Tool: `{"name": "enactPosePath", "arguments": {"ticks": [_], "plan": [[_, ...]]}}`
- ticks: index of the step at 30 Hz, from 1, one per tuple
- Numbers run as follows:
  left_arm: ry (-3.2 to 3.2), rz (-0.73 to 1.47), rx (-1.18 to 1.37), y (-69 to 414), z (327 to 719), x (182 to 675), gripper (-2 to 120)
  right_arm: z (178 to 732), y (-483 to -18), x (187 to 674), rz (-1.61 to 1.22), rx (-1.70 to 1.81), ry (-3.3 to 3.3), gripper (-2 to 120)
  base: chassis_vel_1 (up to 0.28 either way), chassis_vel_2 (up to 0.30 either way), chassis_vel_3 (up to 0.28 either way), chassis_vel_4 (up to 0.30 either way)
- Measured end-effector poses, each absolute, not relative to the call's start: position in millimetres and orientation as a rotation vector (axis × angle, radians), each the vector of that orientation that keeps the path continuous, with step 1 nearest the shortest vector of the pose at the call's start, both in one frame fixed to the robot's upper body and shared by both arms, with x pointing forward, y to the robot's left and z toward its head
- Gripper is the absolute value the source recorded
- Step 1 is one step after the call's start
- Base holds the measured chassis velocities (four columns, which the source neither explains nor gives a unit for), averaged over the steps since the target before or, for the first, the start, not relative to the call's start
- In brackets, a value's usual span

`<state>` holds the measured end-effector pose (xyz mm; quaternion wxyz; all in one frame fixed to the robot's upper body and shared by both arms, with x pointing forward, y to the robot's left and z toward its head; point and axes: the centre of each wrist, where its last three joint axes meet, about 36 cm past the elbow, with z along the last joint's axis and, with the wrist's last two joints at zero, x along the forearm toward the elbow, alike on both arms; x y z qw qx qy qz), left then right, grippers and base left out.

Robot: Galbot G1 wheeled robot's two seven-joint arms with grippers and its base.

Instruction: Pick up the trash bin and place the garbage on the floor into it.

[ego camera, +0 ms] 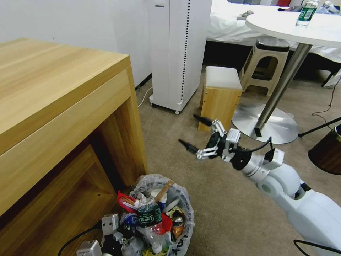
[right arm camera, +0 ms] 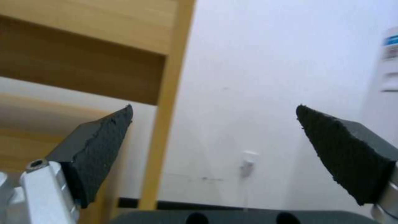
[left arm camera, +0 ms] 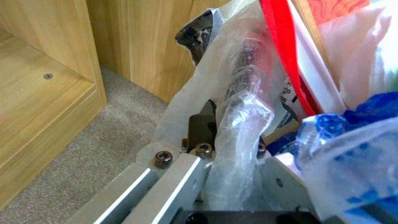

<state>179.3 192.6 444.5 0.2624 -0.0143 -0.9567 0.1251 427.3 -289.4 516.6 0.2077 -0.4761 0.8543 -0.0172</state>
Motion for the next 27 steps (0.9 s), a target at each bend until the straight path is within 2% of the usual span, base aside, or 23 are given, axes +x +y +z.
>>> {"name": "enactPosePath", "arguments": {"ticks": [9,27], "plan": [[-2.571,0.314,-0.056,193.1,432.9,183.7,0,503.2,-315.8,408.4,-0.100,-1.232,2.424,100,0.000,0.000,0.000,0.000],[-2.588,0.314,-0.074,185.5,410.7,205.6,0,463.8,-315.1,377.0,-0.090,-1.225,2.482,100,0.000,0.000,0.000,0.000]]}}
